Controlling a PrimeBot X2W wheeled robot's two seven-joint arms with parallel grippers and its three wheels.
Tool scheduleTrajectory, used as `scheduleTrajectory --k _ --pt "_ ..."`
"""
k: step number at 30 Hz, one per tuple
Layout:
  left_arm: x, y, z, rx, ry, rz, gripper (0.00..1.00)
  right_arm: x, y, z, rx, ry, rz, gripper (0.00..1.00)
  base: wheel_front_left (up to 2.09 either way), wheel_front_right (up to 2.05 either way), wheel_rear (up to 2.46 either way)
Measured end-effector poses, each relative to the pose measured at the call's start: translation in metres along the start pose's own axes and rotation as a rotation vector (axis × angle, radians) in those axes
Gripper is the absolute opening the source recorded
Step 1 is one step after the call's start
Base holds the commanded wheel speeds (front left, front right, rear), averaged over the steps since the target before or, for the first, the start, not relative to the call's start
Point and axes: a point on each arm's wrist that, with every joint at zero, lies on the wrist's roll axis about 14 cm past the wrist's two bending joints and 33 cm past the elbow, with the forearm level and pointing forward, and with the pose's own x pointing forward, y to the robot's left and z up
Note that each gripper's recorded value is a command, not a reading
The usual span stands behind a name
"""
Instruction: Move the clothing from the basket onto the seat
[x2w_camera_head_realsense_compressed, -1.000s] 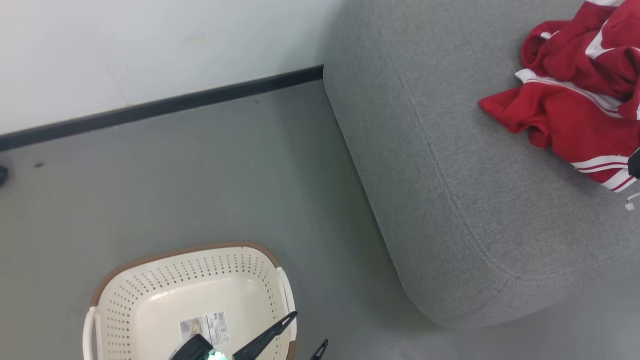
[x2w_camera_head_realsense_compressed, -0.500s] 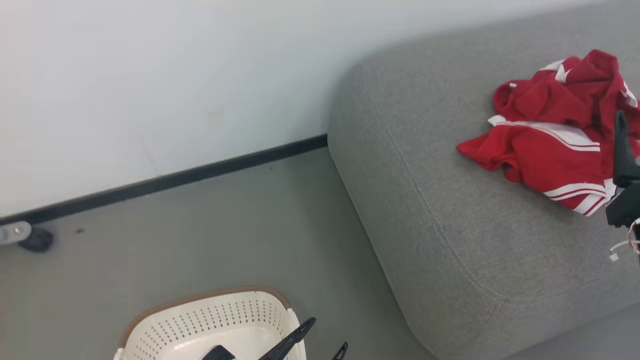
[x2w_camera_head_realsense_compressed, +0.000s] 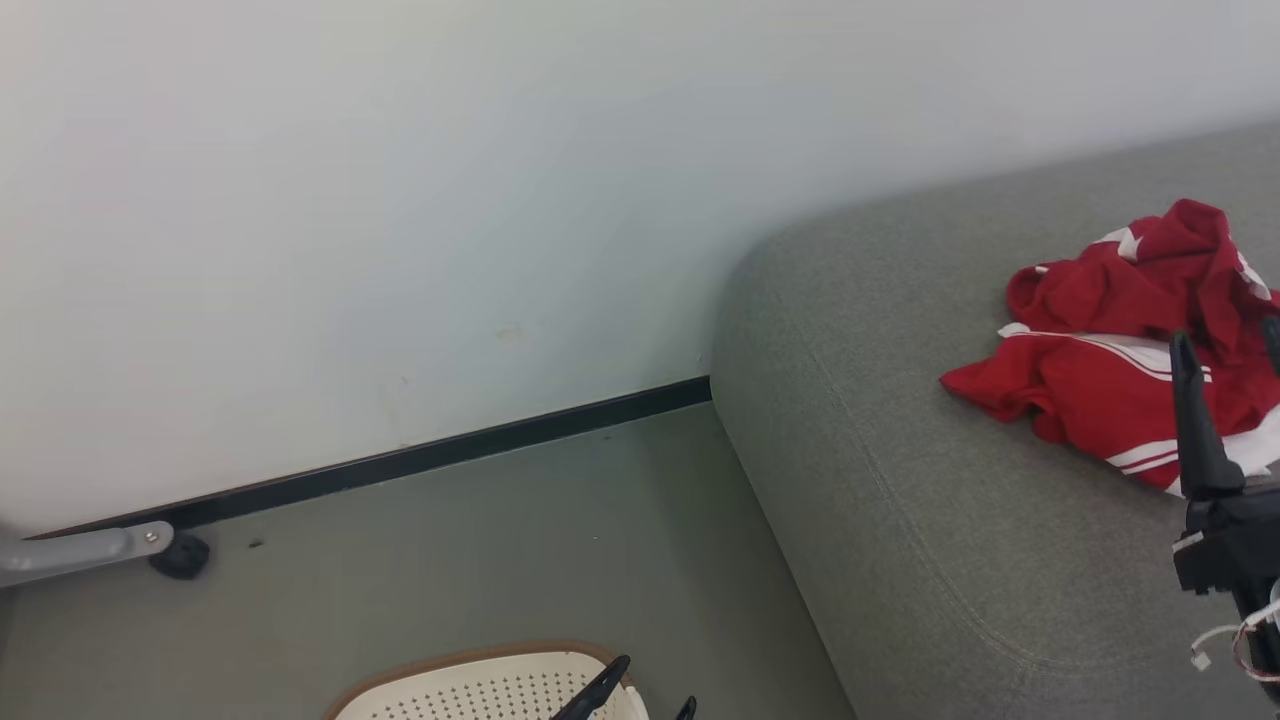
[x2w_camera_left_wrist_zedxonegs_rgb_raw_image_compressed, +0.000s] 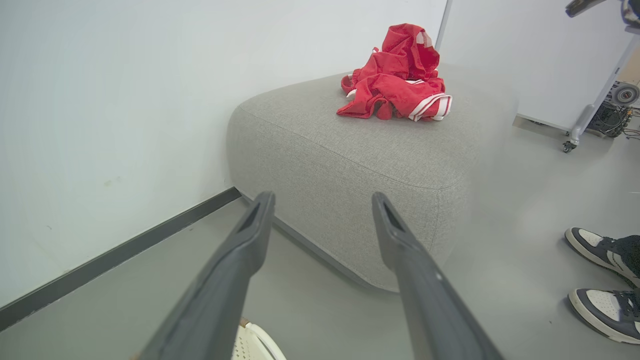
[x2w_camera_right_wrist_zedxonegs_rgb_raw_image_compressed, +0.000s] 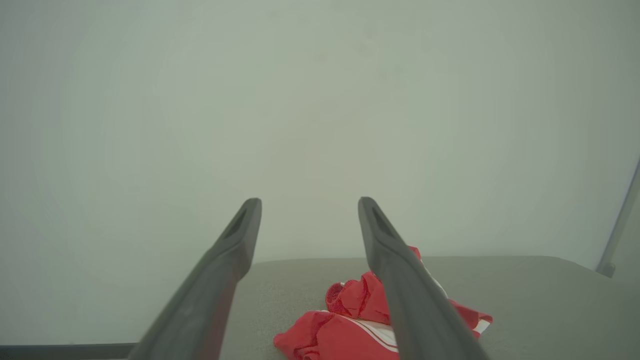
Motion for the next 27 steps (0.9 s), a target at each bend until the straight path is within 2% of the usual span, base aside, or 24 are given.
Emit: scheduleTrajectory --k 8,14,24,27 --pt "-0.021 0.025 0.012 0.012 -0.039 0.132 1.0 -0.019 0.045 0.007 0.097 -0.05 0.091 1.0 0.0 0.0 0.0" --pt "-0.045 0.064 0.027 0.016 -0.089 0.305 1.0 -0.026 0.09 0.004 0.188 -0.052 0.173 1.0 0.0 0.0 0.0" --pt "-0.087 0.11 0.035 0.023 -0.125 0.539 1.0 -0.034 0.154 -0.007 0.281 -0.006 0.306 1.0 0.0 0.0 0.0" --pt "-0.101 0.12 0.036 0.024 -0.131 0.601 1.0 -0.042 0.169 -0.021 0.296 0.043 0.336 1.0 0.0 0.0 0.0"
